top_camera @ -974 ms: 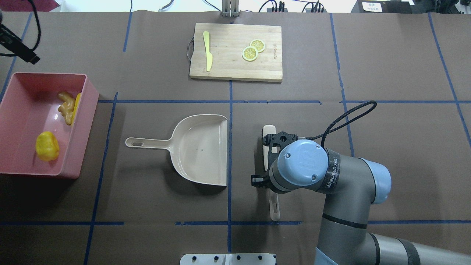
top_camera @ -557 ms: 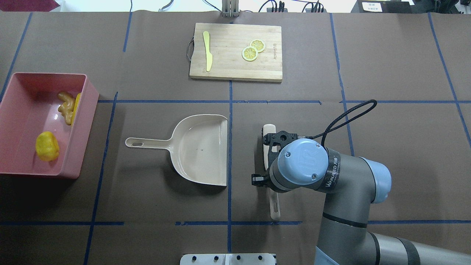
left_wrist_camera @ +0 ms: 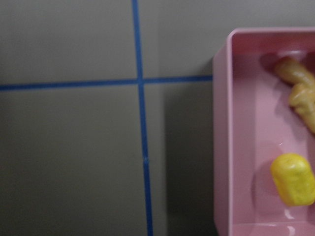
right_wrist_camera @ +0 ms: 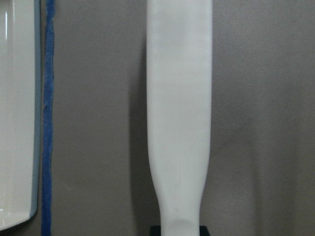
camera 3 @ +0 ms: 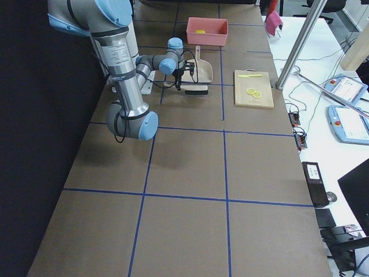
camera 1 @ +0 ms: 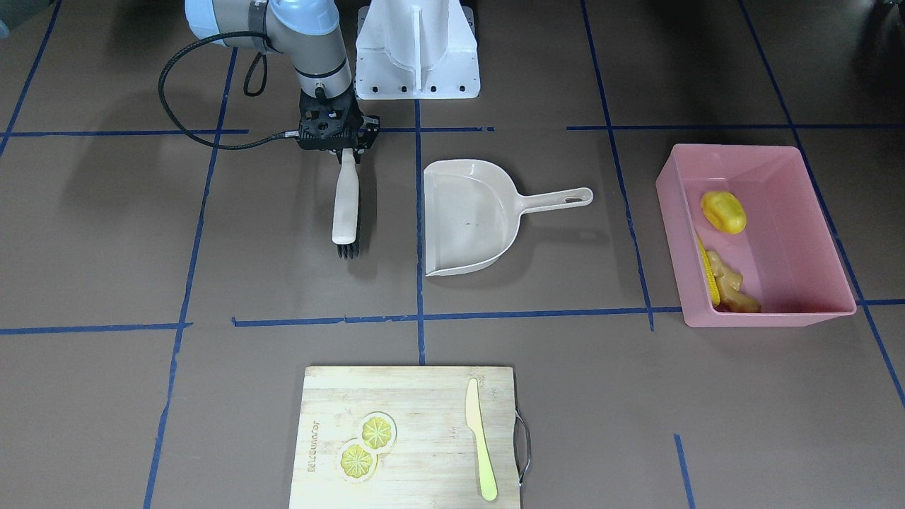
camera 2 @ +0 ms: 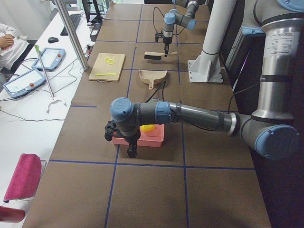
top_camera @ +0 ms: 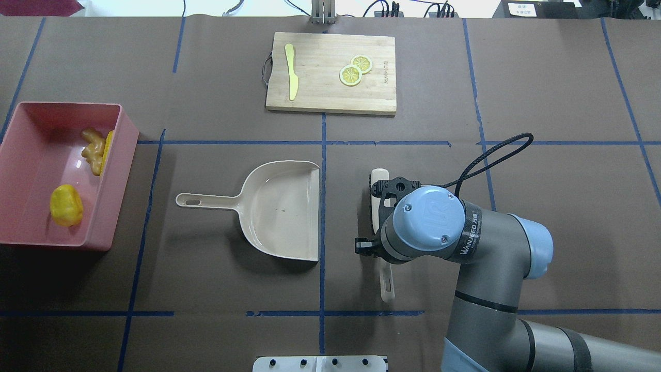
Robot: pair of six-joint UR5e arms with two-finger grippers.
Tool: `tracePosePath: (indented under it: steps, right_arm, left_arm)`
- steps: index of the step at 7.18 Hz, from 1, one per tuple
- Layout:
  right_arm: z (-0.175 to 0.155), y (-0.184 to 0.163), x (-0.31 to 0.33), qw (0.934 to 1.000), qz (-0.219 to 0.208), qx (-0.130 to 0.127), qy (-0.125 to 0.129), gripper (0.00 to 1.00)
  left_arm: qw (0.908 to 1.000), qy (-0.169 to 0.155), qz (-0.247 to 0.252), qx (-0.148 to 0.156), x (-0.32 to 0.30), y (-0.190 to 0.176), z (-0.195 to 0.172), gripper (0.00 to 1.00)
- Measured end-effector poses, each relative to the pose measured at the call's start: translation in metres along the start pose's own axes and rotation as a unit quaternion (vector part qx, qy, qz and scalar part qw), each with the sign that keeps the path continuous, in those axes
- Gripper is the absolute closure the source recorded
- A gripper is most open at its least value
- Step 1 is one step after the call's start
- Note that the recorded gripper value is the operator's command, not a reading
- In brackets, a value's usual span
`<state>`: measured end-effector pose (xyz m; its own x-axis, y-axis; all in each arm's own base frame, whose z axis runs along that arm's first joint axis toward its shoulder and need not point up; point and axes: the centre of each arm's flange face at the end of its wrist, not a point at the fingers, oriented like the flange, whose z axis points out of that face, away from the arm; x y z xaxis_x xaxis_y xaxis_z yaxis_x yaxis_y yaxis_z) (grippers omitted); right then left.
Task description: Sweep and dump trash into bin
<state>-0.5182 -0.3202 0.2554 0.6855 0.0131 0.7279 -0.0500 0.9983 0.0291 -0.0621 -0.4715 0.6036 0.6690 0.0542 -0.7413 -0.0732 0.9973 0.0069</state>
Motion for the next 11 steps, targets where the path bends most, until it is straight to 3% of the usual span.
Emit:
tracePosePath:
  steps: [2,5,8,11]
  right_arm:
    - [-0.016,-0.024,0.017,1.0000,0.006,-0.005,-0.004,1.00]
    - [-0.049,-0.064,0.090,0.9996,-0.010,-0.027,0.007,1.00]
    - [-0.063,-0.071,0.198,0.9977,-0.040,-0.032,0.045,1.00]
    - [-0.057,-0.055,0.325,0.9969,-0.038,-0.039,0.056,1.00]
  left_arm:
    - [0.9978,-0.006,0.062,0.023,-0.017,0.018,0.010,0.00]
    - [0.9971,-0.011,0.072,0.024,-0.033,0.035,0.019,0.00]
    - [0.9974,-0.011,0.068,0.023,-0.036,0.043,0.020,0.00]
    - [0.9974,-0.011,0.066,0.026,-0.037,0.046,0.018,0.00]
